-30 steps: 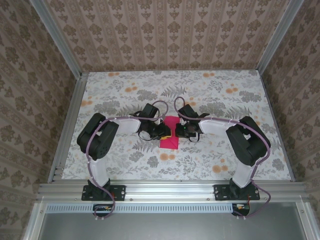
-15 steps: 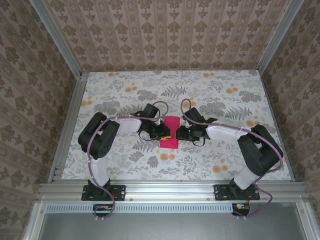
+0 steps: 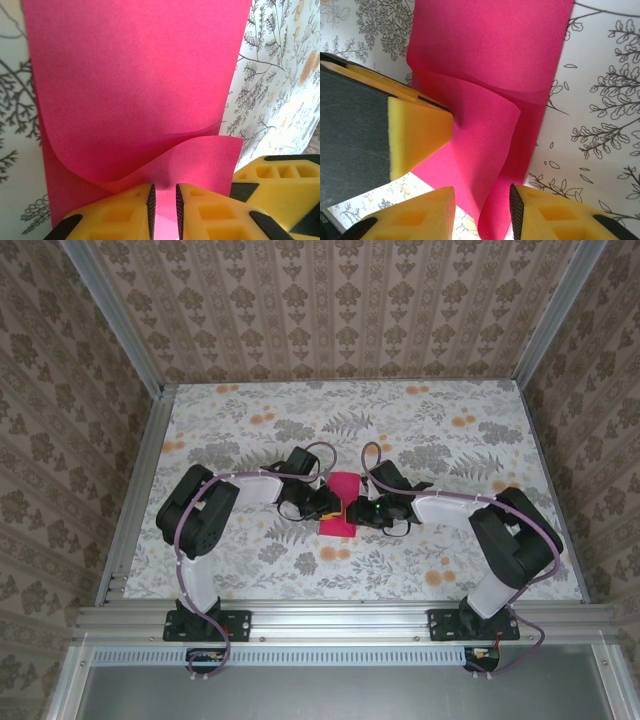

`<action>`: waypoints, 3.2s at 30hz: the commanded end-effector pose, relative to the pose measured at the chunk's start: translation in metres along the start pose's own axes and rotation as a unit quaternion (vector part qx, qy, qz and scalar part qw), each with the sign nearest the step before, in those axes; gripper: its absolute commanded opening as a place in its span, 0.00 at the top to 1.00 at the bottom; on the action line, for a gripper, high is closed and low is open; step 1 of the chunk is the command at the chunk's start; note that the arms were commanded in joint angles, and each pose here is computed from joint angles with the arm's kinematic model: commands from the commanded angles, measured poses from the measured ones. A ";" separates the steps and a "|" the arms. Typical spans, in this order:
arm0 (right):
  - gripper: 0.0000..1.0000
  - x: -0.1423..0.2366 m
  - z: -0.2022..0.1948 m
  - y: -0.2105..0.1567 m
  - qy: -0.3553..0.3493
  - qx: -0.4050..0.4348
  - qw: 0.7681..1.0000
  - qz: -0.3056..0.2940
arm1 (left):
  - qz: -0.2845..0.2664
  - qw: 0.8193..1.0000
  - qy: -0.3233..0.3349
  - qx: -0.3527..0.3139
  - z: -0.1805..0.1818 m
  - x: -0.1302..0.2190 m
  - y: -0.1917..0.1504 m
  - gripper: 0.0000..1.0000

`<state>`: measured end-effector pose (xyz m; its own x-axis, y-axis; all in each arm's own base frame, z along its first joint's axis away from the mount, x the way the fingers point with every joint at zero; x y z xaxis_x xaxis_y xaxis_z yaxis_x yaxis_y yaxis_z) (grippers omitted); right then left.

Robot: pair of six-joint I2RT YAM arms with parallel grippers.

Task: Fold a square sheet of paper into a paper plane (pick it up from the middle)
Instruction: Fold the triangle a second time at the center of the table.

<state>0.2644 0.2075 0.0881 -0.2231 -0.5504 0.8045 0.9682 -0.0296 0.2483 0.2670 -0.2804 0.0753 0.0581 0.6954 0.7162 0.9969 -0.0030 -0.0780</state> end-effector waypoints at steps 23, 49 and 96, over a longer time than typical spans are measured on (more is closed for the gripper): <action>0.93 -0.016 -0.016 -0.003 -0.005 -0.024 1.000 0.015 | -0.024 0.999 -0.036 -0.030 -0.028 0.019 0.002 0.75; 0.72 -0.006 -0.017 0.001 0.015 -0.052 0.998 -0.011 | -0.010 1.000 -0.007 -0.017 -0.009 0.002 0.000 0.73; 0.88 -0.003 -0.020 0.047 0.027 -0.006 0.999 -0.036 | 0.000 1.000 0.021 -0.015 0.004 0.001 -0.005 0.78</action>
<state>0.3079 0.1934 0.0878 -0.2852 -0.6123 0.7374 0.9526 -0.0960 0.2887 0.2671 -0.2809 0.0801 0.0364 0.6886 0.7243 0.9987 -0.0002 -0.0501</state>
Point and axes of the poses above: each hand's point on the last joint's axis, 136 mm out from that joint toward the fingers, its own x axis back along the fingers, its own z axis along the line the jaws close on, y = z × x, the point moved 7 cm from there along x, back along the fingers, and after that the axes turned 4 degrees about x, right-handed, at the moved point
